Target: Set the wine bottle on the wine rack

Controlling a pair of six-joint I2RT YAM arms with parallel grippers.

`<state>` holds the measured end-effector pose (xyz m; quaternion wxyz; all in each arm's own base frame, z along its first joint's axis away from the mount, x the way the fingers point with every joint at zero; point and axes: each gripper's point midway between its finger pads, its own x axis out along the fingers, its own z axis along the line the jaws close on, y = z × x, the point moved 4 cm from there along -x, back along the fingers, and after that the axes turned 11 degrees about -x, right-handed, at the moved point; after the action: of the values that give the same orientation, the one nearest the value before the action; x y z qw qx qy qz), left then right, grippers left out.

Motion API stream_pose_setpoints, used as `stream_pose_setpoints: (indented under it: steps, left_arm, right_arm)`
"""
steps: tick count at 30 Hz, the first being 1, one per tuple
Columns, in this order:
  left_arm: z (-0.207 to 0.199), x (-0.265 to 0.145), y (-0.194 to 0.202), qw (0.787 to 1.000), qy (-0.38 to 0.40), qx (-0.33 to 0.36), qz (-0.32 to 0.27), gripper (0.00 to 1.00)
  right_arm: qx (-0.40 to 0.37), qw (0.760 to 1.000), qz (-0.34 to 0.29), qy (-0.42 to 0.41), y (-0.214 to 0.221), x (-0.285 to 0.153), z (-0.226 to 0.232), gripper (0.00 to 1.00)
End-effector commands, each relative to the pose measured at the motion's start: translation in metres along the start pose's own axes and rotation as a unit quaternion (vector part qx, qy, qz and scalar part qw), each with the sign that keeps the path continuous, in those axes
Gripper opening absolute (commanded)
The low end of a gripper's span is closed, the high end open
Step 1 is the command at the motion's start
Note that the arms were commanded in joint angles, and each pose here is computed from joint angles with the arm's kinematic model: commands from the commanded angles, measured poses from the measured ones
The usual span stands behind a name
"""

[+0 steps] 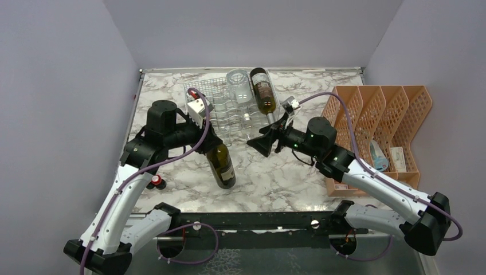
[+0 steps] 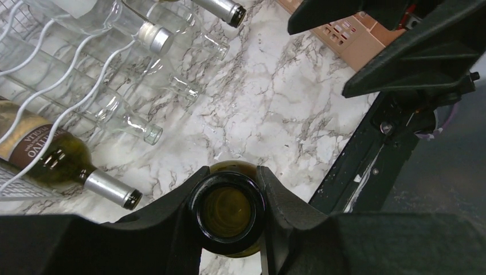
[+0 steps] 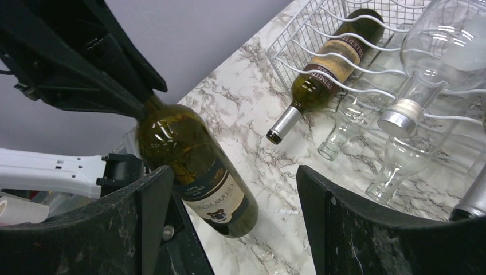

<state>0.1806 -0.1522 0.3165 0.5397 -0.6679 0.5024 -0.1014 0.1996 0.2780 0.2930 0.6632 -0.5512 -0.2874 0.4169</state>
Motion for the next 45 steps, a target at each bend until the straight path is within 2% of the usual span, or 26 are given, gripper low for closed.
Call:
stream_pose_setpoints:
  steps: [1,8,14,21,23,26,32,38,45]
  left_arm:
    - [-0.004,0.016,-0.021,0.996,0.029,0.017,-0.08,0.0]
    - [-0.004,0.037,-0.012,0.994,0.017,0.041,-0.104,0.0]
    - [-0.019,0.048,0.003,0.99,0.024,0.094,-0.106,0.01]
    - [-0.027,0.053,0.013,0.988,0.057,0.116,-0.087,0.52]
    - [-0.031,0.053,0.009,0.987,0.068,0.12,-0.088,0.62]
    - [-0.038,0.052,0.0,0.984,0.082,0.124,-0.095,0.72]
    - [-0.051,0.037,-0.03,0.976,0.086,0.13,-0.153,0.82]
    - [-0.056,0.004,-0.057,0.959,0.058,0.114,-0.253,0.83]
    - [-0.039,-0.024,-0.063,0.945,-0.021,0.072,-0.319,0.83]
  right_arm:
    - [-0.026,1.0,0.003,0.004,0.008,-0.007,-0.001,0.81]
    - [-0.051,0.999,0.015,-0.01,0.022,-0.015,0.0,0.81]
    - [-0.062,0.998,0.016,-0.019,0.026,-0.019,0.001,0.81]
    - [-0.093,0.993,0.031,-0.058,0.031,-0.022,0.009,0.82]
    - [-0.097,0.993,0.032,-0.064,0.031,-0.023,0.01,0.82]
    - [-0.104,0.991,0.032,-0.079,0.03,-0.024,0.014,0.82]
    - [-0.115,0.986,0.037,-0.116,0.027,-0.022,0.022,0.82]
    - [-0.124,0.979,0.038,-0.155,0.024,-0.007,0.038,0.81]
    - [-0.134,0.976,0.031,-0.169,0.022,0.021,0.052,0.81]
